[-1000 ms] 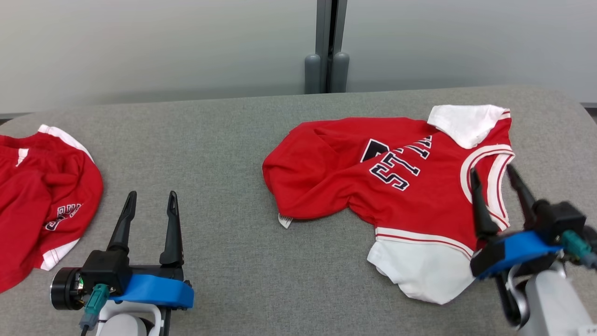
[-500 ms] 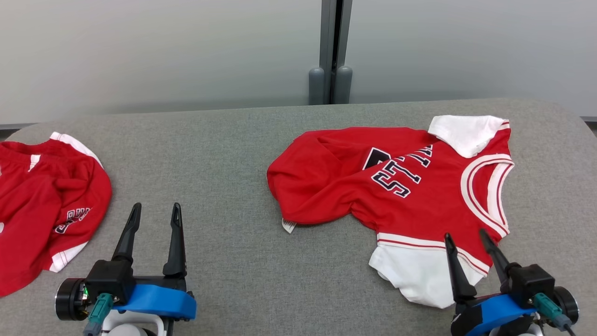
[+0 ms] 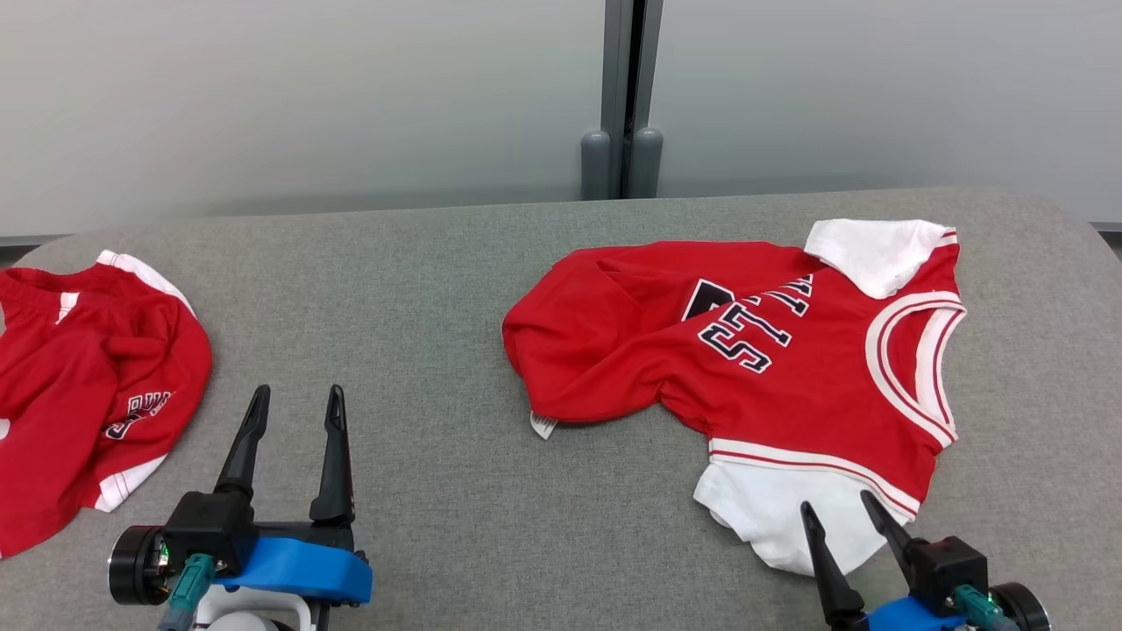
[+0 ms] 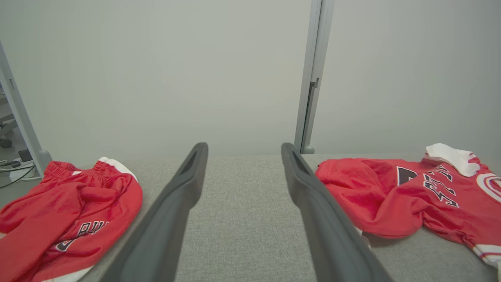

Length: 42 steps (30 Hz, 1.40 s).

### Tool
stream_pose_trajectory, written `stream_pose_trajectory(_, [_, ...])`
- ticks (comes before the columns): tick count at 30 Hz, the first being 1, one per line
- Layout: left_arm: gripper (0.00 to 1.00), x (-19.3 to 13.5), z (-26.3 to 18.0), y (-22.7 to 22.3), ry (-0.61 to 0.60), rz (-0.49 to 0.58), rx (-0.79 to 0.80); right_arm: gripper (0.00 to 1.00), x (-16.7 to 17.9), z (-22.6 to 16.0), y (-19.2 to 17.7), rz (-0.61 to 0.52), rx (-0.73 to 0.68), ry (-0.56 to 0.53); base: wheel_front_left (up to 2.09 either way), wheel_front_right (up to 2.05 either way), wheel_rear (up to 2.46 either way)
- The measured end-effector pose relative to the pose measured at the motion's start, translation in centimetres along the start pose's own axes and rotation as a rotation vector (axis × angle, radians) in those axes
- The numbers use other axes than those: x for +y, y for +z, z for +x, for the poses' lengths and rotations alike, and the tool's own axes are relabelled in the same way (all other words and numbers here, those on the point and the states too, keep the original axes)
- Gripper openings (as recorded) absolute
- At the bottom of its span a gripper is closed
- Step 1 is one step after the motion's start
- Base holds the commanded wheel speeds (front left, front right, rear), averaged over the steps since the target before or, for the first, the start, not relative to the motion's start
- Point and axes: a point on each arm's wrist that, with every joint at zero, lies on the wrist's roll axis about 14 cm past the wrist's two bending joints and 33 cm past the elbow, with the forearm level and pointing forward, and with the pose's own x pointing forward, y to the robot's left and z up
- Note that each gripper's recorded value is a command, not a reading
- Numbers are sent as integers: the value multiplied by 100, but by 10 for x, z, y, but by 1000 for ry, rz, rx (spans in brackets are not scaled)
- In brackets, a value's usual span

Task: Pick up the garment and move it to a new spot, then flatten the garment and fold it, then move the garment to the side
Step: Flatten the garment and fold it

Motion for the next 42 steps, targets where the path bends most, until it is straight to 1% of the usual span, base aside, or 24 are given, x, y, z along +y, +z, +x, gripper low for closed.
stream_pose_trajectory(11, [100,3,1,-6,9,-2,15,100,23,-9,-51,4,170,74,0,0,0])
stream_pose_trajectory(19, [100,4,4,-8,11,-2,20,100,23,-5,-71,-57,246,102,0,0,0])
stream_pose_trajectory(20, [100,5,4,-8,12,-2,20,85,23,-6,-74,-61,258,104,0,0,0])
stream_pose_trajectory(21, [100,5,4,-7,12,-2,20,32,22,-5,-76,-62,264,103,0,0,0])
stream_pose_trajectory(22, [100,5,4,-7,12,-2,19,32,21,-5,-76,-58,267,97,0,0,0])
stream_pose_trajectory(23, [100,5,4,-7,12,-2,19,0,18,-4,-76,-56,268,90,0,0,0])
stream_pose_trajectory(29, [100,1,4,-6,1,-3,17,0,-1,-11,-74,-24,260,16,0,0,0])
stream_pose_trajectory(35, [100,-12,8,-4,-36,-7,8,0,-60,-33,-65,-43,229,-137,0,0,0])
stream_pose_trajectory(38, [100,-17,10,-3,-51,-12,4,0,-81,-46,-61,-62,216,-189,0,0,0])
stream_pose_trajectory(42, [100,-20,10,-2,-60,-14,3,0,-100,-62,-63,-78,222,-237,0,0,0])
